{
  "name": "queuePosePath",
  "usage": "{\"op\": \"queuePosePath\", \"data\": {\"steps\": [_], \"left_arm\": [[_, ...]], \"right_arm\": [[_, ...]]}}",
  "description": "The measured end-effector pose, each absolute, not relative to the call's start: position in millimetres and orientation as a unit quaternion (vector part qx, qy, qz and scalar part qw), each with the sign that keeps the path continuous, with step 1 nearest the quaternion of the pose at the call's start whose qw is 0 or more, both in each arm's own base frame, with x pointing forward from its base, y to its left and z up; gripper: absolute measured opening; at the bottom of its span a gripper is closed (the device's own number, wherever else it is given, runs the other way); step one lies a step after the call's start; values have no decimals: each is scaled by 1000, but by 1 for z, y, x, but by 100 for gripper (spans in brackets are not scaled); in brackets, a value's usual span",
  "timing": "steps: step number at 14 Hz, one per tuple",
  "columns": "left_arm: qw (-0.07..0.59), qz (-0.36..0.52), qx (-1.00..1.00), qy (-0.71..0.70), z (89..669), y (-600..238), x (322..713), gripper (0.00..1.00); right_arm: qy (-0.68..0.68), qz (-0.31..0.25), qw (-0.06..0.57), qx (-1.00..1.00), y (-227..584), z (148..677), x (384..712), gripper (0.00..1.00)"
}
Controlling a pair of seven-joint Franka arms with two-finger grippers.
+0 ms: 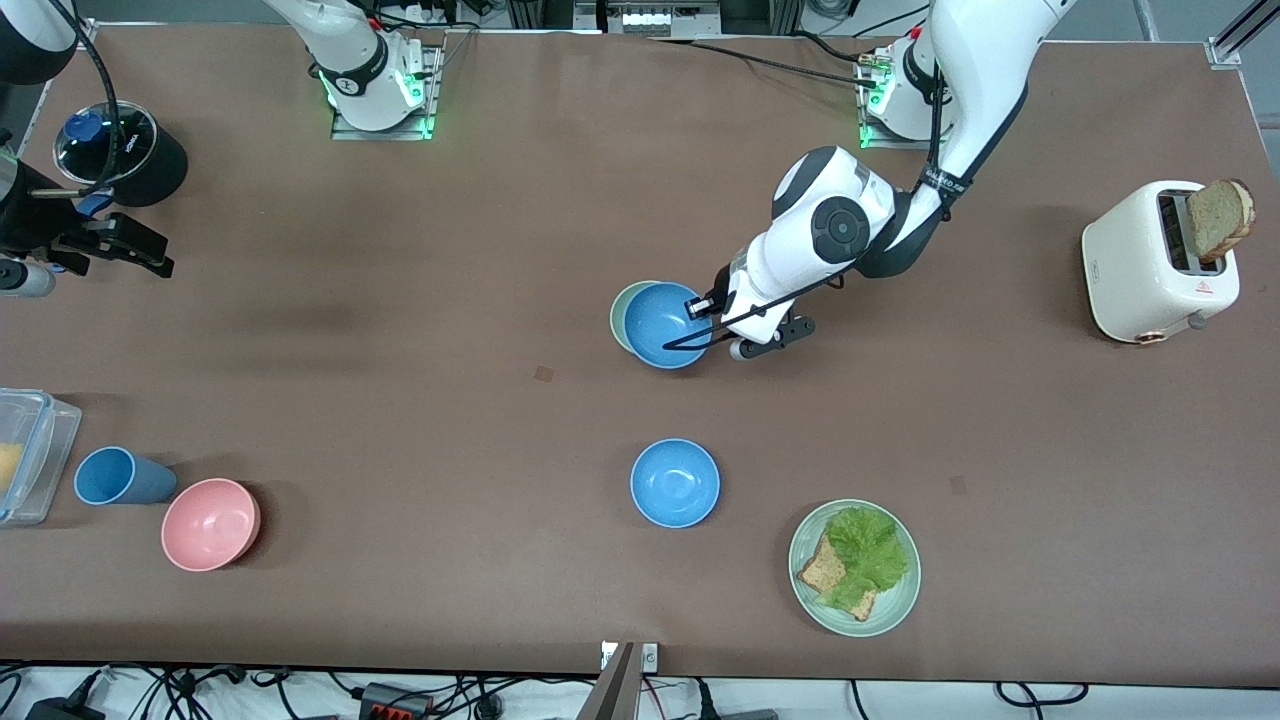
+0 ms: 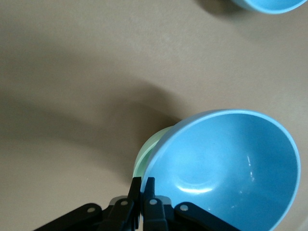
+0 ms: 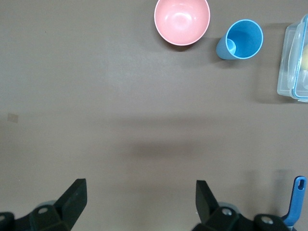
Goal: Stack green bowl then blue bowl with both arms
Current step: 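Lower the blue bowl into the green bowl and open the left gripper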
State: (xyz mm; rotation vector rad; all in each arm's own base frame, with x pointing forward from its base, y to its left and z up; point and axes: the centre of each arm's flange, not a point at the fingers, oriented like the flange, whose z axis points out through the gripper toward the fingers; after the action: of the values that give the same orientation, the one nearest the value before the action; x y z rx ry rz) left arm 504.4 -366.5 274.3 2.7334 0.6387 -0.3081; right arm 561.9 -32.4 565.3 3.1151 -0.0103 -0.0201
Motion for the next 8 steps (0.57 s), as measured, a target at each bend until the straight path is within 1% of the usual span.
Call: {"op": "queuePosePath", "data": {"steps": [8], "left_arm": [[156, -114, 955, 223, 266, -388, 486, 5]], "right_arm": [[-3, -6, 13, 1000, -32, 565, 562, 100]]}}
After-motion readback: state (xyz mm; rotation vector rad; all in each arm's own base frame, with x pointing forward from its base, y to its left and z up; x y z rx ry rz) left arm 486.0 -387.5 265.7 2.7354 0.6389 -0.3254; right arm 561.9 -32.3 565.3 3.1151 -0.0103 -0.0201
